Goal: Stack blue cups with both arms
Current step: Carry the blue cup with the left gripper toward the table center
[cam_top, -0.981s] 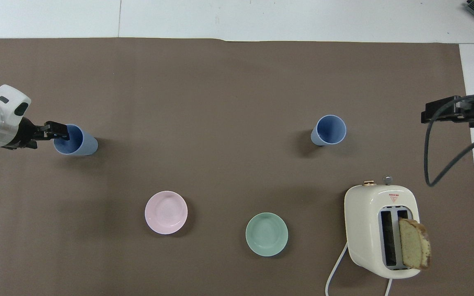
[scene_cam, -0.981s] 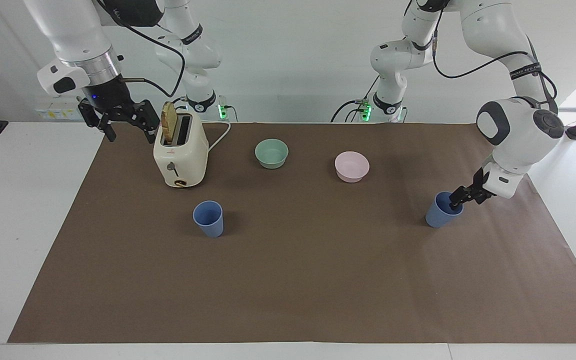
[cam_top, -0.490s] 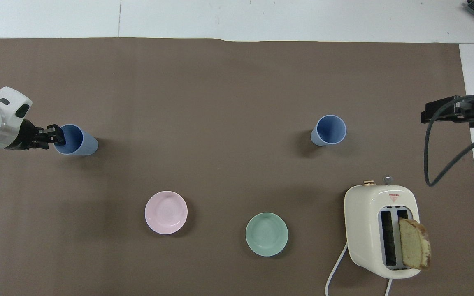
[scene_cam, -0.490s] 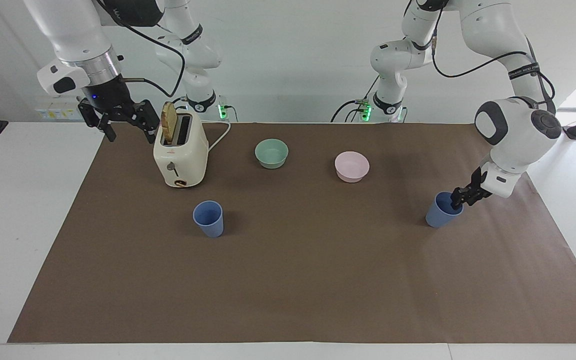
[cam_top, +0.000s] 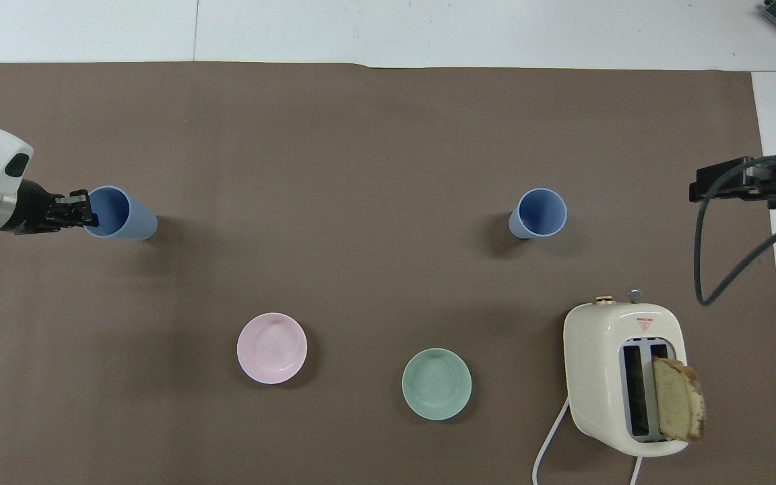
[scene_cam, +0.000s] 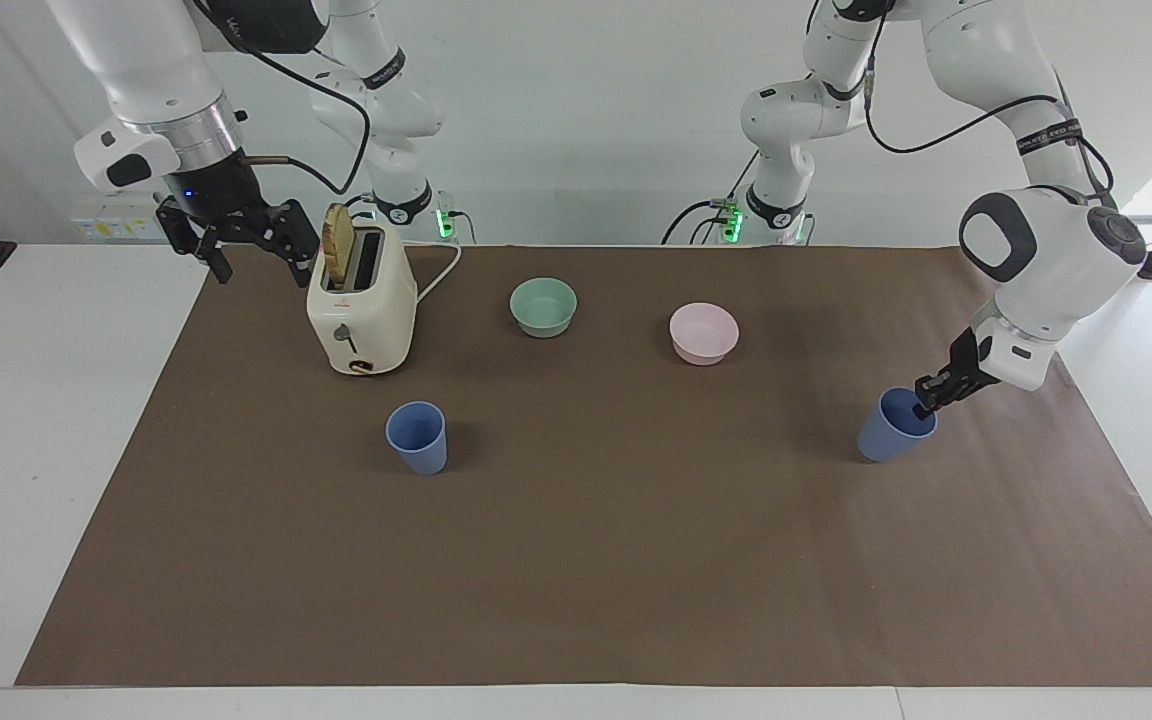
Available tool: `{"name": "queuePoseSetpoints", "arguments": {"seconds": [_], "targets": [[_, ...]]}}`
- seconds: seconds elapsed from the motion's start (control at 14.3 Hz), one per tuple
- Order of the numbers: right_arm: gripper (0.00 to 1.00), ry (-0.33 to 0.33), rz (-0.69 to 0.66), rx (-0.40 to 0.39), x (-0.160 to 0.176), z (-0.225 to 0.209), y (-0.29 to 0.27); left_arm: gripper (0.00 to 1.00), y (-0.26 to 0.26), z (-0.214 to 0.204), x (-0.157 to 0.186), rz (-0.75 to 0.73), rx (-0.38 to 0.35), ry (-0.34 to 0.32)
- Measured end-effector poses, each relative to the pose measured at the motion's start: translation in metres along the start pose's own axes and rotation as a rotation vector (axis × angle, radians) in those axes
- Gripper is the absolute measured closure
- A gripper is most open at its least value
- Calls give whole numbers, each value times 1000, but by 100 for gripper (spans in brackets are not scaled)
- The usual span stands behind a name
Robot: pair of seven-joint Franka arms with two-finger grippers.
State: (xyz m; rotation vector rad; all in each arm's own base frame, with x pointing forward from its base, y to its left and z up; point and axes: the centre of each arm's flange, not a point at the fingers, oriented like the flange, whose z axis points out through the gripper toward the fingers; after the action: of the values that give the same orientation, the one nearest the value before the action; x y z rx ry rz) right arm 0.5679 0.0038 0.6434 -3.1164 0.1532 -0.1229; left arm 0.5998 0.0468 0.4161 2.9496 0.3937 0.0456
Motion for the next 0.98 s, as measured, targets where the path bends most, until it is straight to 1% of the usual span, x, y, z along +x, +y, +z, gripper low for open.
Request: {"name": "queuePoseSetpoints", "arguments": {"seconds": [0.14,0.28,0.35,0.63,0.84,0.98], "targets": [[0,0,0,0,0,0,0,96,22,-22,-3,-27,-9,-4],[0,0,0,0,0,0,0,96,65,-35,-13,-54,-19,-12],[0,0,0,0,0,0,0,96,91,-34,-21,-64,-22,-17],[0,0,0,0,0,0,0,96,185,-20,-61,-54,0,-31],[0,0,0,0,0,0,0,96,240,0,-84,-43,27,-12],[0,0,0,0,0,0,0,96,268,20,-96,-41,18,-5]]}}
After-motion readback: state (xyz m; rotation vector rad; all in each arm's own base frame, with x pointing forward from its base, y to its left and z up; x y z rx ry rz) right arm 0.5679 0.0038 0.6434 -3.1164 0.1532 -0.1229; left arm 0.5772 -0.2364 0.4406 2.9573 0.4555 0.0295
